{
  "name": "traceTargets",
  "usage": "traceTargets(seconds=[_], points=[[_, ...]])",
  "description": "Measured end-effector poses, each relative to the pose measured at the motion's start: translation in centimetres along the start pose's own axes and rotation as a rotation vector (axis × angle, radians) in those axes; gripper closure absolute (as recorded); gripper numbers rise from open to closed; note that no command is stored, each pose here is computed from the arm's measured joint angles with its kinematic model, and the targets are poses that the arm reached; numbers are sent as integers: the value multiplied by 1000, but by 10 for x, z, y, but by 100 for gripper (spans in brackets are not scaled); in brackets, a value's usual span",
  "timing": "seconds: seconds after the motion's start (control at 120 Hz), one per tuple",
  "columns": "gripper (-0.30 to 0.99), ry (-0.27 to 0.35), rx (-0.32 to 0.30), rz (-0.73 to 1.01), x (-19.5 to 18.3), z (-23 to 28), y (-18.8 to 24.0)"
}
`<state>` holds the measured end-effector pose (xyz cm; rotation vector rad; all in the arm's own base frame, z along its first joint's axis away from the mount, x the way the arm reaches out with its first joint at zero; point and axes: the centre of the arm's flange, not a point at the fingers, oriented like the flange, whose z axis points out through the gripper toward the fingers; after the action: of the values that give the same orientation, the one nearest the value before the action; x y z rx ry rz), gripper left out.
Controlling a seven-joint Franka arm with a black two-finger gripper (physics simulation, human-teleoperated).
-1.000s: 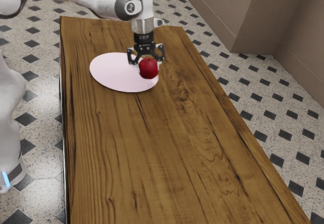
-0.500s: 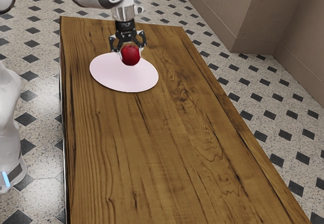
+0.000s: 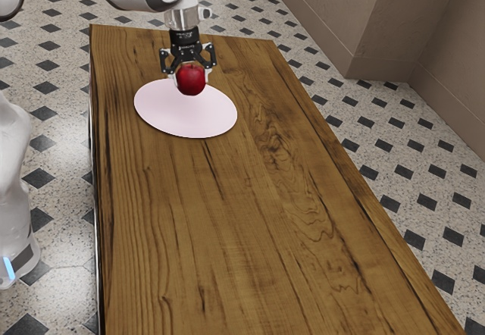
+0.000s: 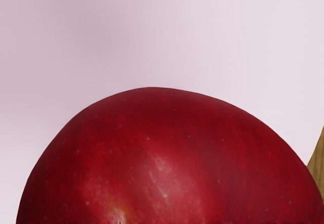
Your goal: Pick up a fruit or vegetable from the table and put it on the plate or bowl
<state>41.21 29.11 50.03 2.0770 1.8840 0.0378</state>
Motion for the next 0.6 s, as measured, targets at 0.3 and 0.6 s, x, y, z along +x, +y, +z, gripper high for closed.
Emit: traceTargets(seconds=[0.3,0.6], points=[[1,21,-33,52,-15,-18,21],[0,90,-133,430,-380,-111,219]])
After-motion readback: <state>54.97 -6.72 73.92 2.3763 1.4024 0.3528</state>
